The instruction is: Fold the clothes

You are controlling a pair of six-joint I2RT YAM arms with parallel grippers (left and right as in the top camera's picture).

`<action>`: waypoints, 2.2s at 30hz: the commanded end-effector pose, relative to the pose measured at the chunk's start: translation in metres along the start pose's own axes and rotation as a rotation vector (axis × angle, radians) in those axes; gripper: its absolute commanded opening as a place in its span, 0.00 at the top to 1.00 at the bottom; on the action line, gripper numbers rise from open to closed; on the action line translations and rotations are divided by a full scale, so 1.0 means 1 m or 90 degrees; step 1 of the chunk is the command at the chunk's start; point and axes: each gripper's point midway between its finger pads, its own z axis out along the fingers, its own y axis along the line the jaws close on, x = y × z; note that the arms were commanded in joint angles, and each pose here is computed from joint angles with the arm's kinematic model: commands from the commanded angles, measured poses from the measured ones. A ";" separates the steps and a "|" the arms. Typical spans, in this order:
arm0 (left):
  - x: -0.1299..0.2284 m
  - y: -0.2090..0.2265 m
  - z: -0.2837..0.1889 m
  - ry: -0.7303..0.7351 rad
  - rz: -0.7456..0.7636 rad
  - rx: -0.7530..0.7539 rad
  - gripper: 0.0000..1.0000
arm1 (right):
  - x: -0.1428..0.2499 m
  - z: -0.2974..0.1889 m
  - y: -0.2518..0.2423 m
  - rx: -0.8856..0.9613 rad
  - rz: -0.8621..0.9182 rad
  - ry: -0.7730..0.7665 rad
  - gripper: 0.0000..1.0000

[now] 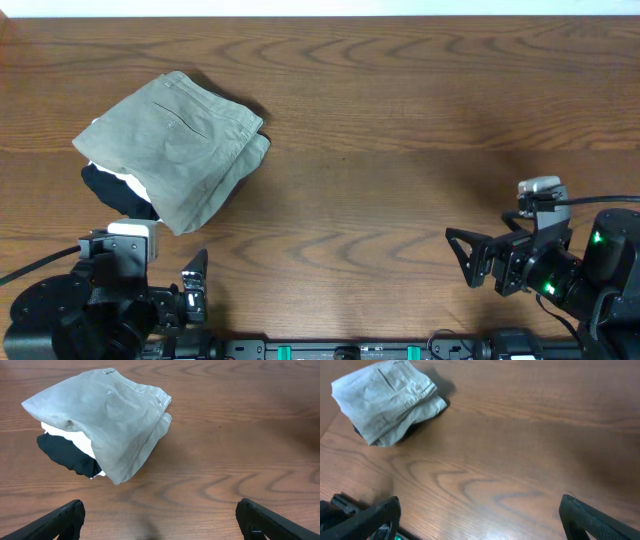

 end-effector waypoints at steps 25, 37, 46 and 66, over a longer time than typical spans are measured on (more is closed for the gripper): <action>-0.001 0.001 -0.002 -0.004 -0.003 -0.004 0.02 | 0.040 0.042 -0.063 0.130 -0.118 -0.239 0.01; -0.001 0.001 -0.002 -0.004 -0.004 -0.004 0.02 | 0.100 0.104 -0.095 0.123 -0.103 -0.198 0.01; -0.001 0.001 -0.002 -0.004 -0.004 -0.004 0.02 | 0.108 0.116 -0.104 0.131 -0.098 -0.188 0.01; -0.001 0.019 0.000 -0.005 0.007 -0.072 0.02 | 0.108 0.116 -0.104 0.131 -0.098 -0.188 0.01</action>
